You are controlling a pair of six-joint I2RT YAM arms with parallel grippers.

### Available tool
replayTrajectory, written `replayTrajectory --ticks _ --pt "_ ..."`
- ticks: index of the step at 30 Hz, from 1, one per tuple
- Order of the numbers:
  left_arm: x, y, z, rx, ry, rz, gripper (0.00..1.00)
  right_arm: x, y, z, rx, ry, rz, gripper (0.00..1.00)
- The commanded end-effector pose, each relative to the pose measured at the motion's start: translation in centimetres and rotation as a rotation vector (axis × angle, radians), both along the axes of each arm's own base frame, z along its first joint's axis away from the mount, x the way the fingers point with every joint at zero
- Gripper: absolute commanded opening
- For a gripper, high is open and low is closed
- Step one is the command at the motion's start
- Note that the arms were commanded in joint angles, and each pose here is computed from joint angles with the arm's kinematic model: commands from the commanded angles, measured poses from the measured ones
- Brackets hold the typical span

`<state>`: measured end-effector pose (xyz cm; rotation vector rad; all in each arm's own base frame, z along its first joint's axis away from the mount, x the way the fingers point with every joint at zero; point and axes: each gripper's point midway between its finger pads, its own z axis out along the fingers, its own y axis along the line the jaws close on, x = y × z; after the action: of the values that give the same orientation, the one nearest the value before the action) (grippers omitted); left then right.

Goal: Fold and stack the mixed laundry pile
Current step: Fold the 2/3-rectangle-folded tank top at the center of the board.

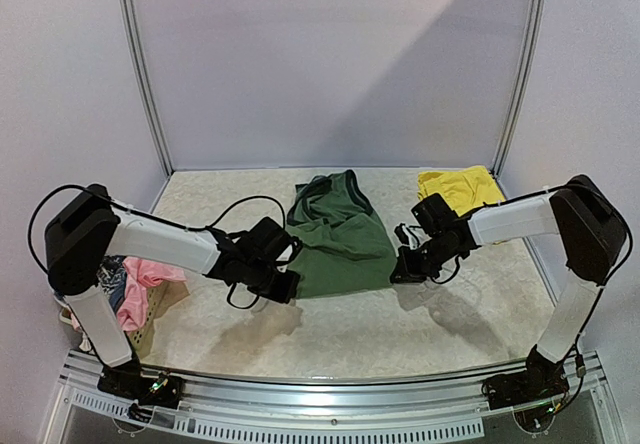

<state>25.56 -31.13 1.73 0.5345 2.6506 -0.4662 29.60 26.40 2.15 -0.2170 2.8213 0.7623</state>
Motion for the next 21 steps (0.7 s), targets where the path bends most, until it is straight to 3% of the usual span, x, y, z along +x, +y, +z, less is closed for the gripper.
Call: replayTrajectory --ticks 1,21 --pt "-1.7 0.5 1.8 0.032 -0.023 -0.027 0.00 -1.3 -0.2 2.4 -0.016 -0.026 0.013 0.00" --pt "-5.8 -0.3 12.8 -0.015 -0.136 -0.061 0.00 -5.5 -2.4 14.6 -0.033 -0.180 -0.001 0.00"
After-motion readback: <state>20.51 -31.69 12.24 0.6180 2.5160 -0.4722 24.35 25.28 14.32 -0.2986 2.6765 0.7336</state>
